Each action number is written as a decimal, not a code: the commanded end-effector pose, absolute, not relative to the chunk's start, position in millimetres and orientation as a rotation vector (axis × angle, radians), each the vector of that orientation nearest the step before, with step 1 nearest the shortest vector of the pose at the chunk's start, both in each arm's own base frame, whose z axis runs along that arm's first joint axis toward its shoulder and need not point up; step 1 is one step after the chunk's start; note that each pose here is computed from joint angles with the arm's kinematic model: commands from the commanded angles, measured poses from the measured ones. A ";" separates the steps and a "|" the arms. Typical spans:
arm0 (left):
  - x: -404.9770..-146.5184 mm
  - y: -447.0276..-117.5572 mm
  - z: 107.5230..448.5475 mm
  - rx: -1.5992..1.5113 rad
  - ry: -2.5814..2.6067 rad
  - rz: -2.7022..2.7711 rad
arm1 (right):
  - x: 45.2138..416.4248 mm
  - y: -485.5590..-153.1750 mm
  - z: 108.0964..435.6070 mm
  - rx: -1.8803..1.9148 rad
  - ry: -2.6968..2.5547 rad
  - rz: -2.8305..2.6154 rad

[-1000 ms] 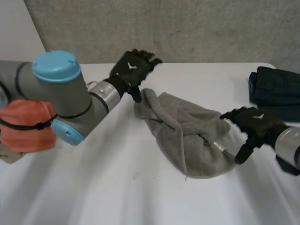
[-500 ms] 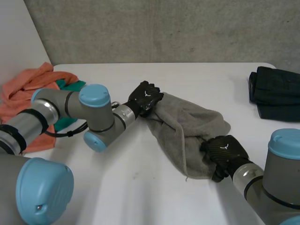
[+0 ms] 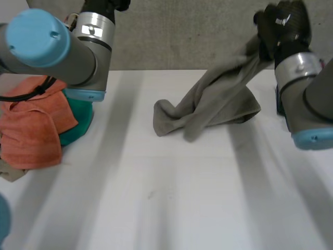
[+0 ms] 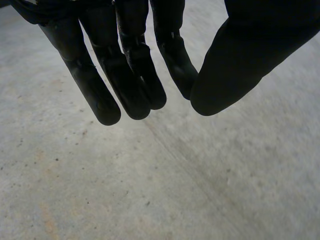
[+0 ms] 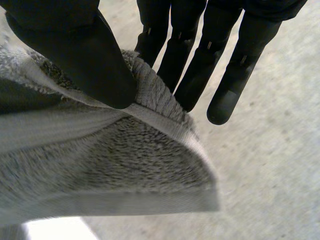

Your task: Fold the laundry.

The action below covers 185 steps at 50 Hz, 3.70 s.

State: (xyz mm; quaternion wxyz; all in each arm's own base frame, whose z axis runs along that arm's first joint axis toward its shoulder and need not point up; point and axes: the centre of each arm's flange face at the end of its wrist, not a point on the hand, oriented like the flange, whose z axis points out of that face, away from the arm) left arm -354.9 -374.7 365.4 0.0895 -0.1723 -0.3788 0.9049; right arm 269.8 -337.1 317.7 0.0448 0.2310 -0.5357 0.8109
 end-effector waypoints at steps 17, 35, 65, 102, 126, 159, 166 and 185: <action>-388.8 -336.7 164.6 -0.906 -1.740 1.932 | 274.3 -246.5 335.9 0.992 -1.748 2.498; -424.3 -325.2 121.3 -0.935 -1.716 1.864 | 263.6 -174.4 392.7 1.079 -1.747 2.722; -334.6 -390.8 395.7 -0.360 -0.932 2.845 | 231.2 -382.7 391.6 0.418 -1.405 2.631; -264.1 -251.4 207.5 -0.988 -2.251 1.922 | 231.7 -321.9 149.4 0.976 -2.311 1.761; -198.3 -270.3 175.2 -0.602 -2.601 1.331 | 232.2 -309.5 148.6 1.046 -2.339 1.765; -193.8 -287.7 196.8 -0.579 -2.507 1.547 | 180.6 -323.3 199.4 0.944 -2.488 1.637; -198.6 -293.9 207.6 -0.587 -2.450 1.628 | 156.1 -317.3 182.6 0.877 -2.642 1.507; -203.7 -304.5 220.0 -0.586 -2.394 1.702 | 154.7 -318.6 139.3 0.744 -2.718 1.652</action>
